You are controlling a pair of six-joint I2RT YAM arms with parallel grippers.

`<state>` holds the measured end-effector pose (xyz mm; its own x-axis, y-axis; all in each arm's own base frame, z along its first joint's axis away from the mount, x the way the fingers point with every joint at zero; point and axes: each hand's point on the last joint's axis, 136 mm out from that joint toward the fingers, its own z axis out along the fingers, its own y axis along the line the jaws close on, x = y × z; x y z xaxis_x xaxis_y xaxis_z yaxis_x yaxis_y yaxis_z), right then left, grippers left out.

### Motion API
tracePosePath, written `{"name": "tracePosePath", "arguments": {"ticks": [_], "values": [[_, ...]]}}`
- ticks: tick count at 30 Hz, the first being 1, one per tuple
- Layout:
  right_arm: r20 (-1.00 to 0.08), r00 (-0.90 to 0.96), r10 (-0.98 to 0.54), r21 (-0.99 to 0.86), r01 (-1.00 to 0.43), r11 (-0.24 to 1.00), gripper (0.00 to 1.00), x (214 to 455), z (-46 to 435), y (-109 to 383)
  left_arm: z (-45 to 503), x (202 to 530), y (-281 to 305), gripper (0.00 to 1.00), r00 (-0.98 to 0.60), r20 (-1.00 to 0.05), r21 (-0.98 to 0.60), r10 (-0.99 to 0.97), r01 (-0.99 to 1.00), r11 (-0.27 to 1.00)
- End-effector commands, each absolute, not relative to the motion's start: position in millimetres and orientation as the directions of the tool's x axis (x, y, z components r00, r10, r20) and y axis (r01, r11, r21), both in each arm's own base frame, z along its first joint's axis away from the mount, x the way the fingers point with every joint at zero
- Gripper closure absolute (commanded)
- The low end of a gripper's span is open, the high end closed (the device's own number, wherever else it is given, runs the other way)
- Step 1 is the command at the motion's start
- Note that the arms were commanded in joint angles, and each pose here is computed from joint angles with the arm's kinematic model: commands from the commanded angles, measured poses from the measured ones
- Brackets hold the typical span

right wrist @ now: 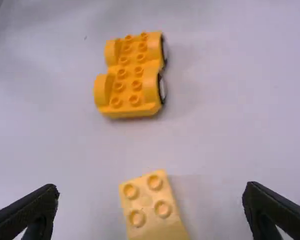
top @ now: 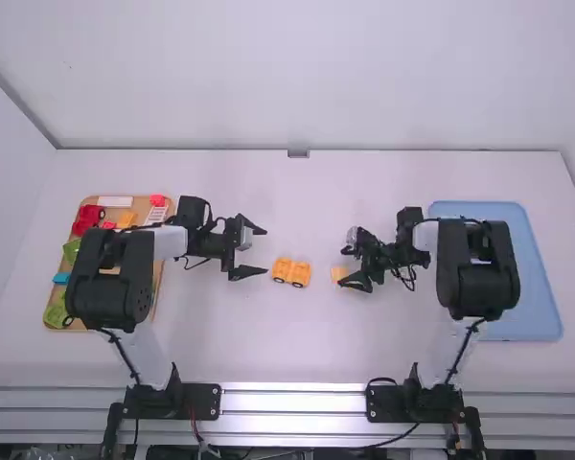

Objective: Assemble lego blocks to make yellow taxi

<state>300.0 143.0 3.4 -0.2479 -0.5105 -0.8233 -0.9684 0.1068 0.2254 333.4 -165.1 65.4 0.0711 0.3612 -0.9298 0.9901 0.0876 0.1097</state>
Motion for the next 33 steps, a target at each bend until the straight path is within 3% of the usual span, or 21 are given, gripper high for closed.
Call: {"name": "tracePosePath", "arguments": {"ticks": [1, 3, 11, 13, 18, 27, 33], "values": [[-0.868, -0.112, -0.484, 0.119, -0.993, 0.017, 0.11, 300, 0, 145, 69, 323, -178, 0.01, 0.097, -0.946, 0.114, 0.309, 0.993, 0.035], [-0.867, -0.117, -0.485, 0.132, -0.991, 0.005, 0.22, 299, -10, 144, 69, 319, -185, 0.01, 0.104, -0.945, 0.114, 0.31, 0.993, 0.015], [-0.87, -0.081, -0.486, 0.103, -0.994, -0.018, 0.4, 299, -26, 144, 70, 311, -203, 0.01, 0.133, -0.944, 0.128, 0.303, 0.991, -0.039], [-0.877, -0.035, -0.48, 0.066, -0.997, -0.049, 0.51, 296, -27, 145, 63, 309, -208, 0.01, 0.139, -0.93, 0.13, 0.34, 0.99, -0.049], [-0.876, -0.031, -0.481, 0.062, -0.997, -0.05, 0.66, 297, -28, 146, 51, 308, -211, 0.01, 0.1, -0.908, 0.091, 0.407, 0.995, -0.04], [-0.909, -0.069, -0.412, 0.102, -0.993, -0.06, 0.7, 303, 1, 154, 18, 308, -216, 0.02, 0.09, -0.897, 0.074, 0.433, 0.996, -0.054], [-0.921, -0.007, -0.39, 0.084, -0.98, -0.181, 0.76, 294, 45, 168, 7, 310, -217, 0.01, 0.116, -0.877, 0.098, 0.467, 0.993, -0.062]]}}
